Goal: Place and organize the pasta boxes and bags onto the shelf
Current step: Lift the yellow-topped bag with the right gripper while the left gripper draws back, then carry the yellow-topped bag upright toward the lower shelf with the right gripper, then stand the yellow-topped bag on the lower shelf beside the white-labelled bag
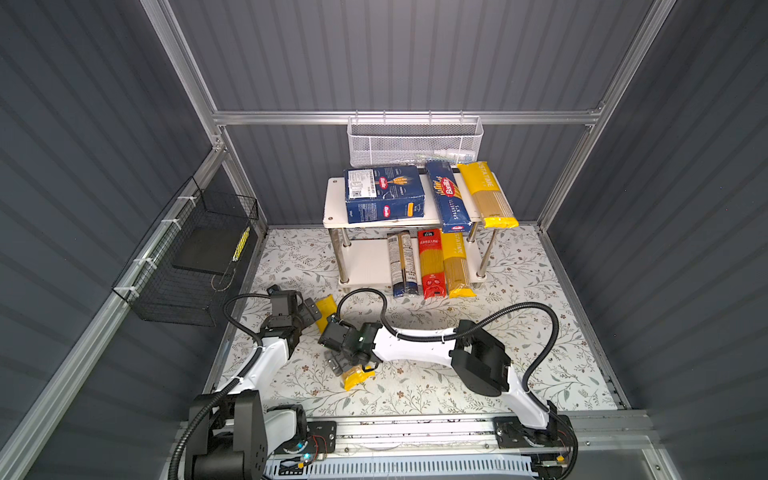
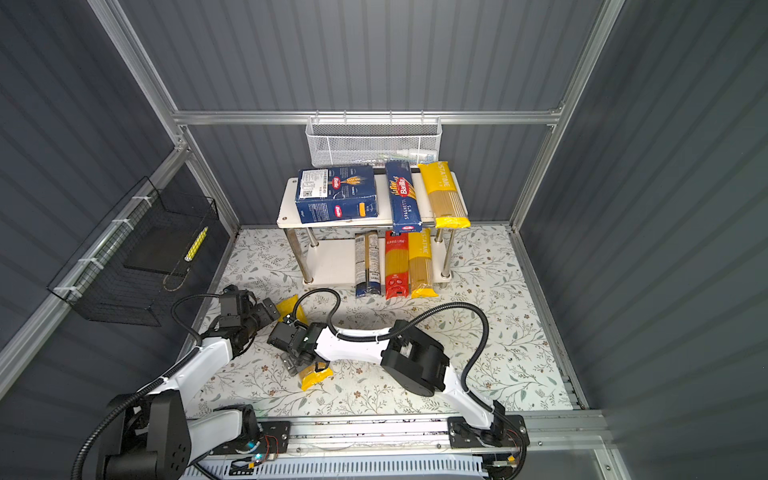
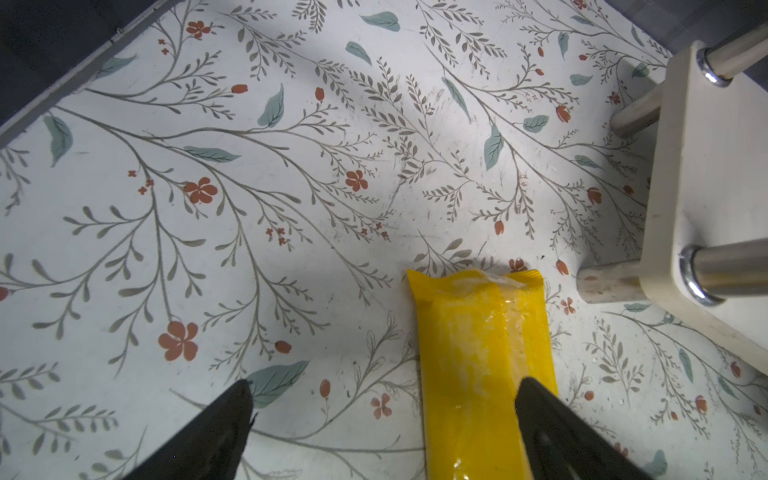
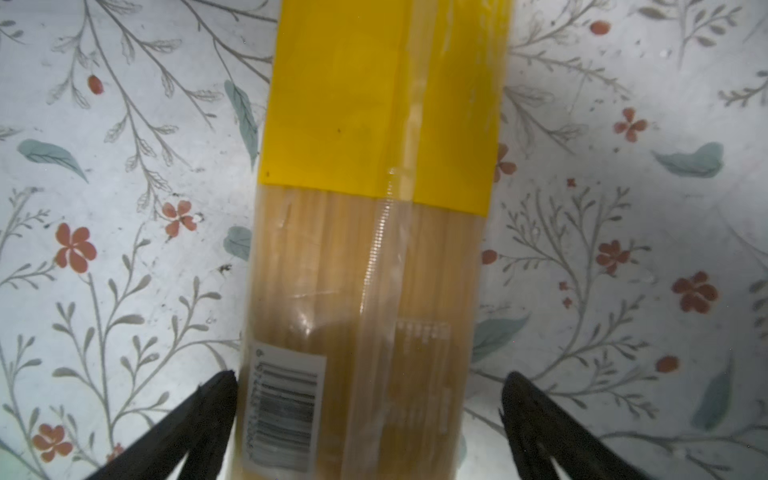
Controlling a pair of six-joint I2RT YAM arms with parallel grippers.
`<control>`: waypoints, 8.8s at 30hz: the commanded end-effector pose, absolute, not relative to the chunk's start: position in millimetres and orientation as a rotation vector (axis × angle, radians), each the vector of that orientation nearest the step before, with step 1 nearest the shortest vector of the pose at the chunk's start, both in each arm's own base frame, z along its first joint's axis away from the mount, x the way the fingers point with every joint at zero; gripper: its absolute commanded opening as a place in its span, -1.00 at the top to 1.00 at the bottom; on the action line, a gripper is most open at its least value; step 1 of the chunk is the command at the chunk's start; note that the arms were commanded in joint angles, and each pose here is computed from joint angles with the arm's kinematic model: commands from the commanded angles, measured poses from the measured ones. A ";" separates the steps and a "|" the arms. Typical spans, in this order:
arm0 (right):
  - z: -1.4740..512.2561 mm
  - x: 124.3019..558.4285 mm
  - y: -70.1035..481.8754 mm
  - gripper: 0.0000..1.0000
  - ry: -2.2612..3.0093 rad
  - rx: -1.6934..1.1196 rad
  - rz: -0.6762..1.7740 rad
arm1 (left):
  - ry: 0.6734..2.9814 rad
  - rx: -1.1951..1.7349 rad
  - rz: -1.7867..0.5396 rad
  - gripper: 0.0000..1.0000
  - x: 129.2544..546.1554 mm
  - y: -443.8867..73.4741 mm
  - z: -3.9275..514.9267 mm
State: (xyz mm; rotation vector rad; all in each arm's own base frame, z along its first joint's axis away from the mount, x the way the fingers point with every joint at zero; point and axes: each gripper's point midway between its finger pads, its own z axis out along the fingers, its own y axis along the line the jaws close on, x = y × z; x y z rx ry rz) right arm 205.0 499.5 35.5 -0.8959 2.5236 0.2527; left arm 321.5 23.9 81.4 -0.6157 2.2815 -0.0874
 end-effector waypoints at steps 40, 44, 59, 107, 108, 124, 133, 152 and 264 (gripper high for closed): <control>-11.3 206.4 484.3 -0.67 2.643 -0.949 0.119 | 2.286 -0.613 -0.126 -0.99 323.3 20.5 77.6; -13.5 201.9 484.8 -0.55 2.656 -0.951 0.183 | 2.286 -0.608 -0.141 -1.00 324.3 18.5 77.8; -2.0 193.3 482.3 -0.07 2.644 -0.914 0.414 | 2.266 -0.592 -0.157 -0.99 324.5 16.7 84.5; 114.5 204.8 420.9 0.70 2.442 -0.496 0.676 | 2.272 -0.576 -0.164 -1.00 325.0 14.9 82.4; 115.6 204.0 420.0 0.70 2.441 -0.493 0.678 | 2.272 -0.576 -0.165 -1.00 324.8 14.8 82.4; 162.8 221.3 398.3 0.72 2.360 -0.357 0.660 | 2.275 -0.557 -0.201 -0.99 325.8 9.3 82.9; 196.6 255.2 424.5 0.71 2.259 -0.304 0.706 | 2.279 -0.548 -0.229 -1.00 326.1 5.3 79.1; 216.2 337.1 429.0 0.68 2.124 -0.099 0.728 | 2.265 -0.546 -0.222 -0.99 325.1 6.6 80.3; 98.3 317.6 478.0 -0.30 2.413 -0.561 0.709 | 2.228 -0.506 -0.270 -1.00 322.9 0.0 91.6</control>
